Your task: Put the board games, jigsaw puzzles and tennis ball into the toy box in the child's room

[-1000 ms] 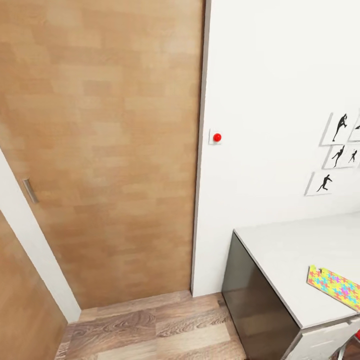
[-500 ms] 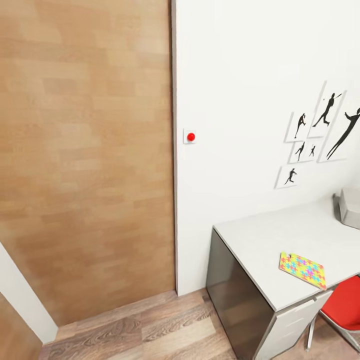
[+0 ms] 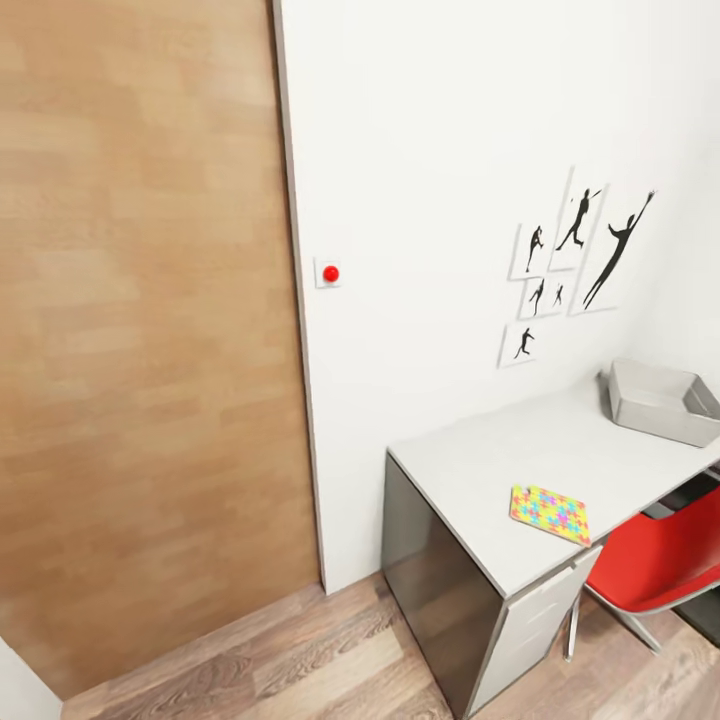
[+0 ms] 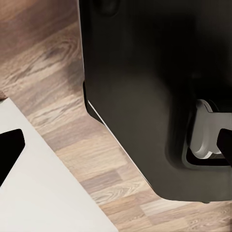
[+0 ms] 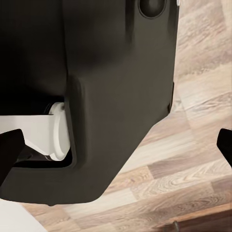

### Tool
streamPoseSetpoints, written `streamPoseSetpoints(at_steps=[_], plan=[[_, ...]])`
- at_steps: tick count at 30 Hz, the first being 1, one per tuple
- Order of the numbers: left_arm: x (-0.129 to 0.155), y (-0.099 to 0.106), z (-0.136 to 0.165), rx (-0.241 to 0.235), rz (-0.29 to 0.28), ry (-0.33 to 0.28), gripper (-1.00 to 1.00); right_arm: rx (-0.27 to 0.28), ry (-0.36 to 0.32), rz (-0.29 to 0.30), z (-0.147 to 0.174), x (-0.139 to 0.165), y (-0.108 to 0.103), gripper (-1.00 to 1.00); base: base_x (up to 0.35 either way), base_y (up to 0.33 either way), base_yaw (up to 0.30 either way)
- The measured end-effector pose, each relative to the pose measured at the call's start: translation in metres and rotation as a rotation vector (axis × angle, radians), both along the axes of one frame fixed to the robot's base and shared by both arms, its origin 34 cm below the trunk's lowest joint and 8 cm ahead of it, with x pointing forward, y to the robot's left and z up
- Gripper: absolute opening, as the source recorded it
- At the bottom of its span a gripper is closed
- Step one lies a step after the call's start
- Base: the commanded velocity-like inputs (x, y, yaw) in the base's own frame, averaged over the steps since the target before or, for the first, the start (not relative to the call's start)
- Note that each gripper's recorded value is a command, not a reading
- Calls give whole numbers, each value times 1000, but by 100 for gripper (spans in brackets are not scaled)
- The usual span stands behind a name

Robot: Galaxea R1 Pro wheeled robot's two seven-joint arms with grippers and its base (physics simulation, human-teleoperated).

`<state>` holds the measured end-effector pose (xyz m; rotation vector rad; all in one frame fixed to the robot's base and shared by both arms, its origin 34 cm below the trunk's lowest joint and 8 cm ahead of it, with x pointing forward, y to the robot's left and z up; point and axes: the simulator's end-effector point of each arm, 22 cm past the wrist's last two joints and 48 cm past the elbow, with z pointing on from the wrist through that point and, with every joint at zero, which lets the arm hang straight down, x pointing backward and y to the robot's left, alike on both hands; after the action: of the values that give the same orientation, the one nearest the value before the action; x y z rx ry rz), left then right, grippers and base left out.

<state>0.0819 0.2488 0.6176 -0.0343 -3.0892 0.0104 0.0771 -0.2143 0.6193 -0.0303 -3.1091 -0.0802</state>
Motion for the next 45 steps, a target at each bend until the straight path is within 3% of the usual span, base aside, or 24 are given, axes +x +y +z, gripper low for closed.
streamPoseSetpoints(at_steps=[45], plan=[[1,-3,0,-3,0,-3,100,0,0,-1,0,0,0,100,0,0,-284]])
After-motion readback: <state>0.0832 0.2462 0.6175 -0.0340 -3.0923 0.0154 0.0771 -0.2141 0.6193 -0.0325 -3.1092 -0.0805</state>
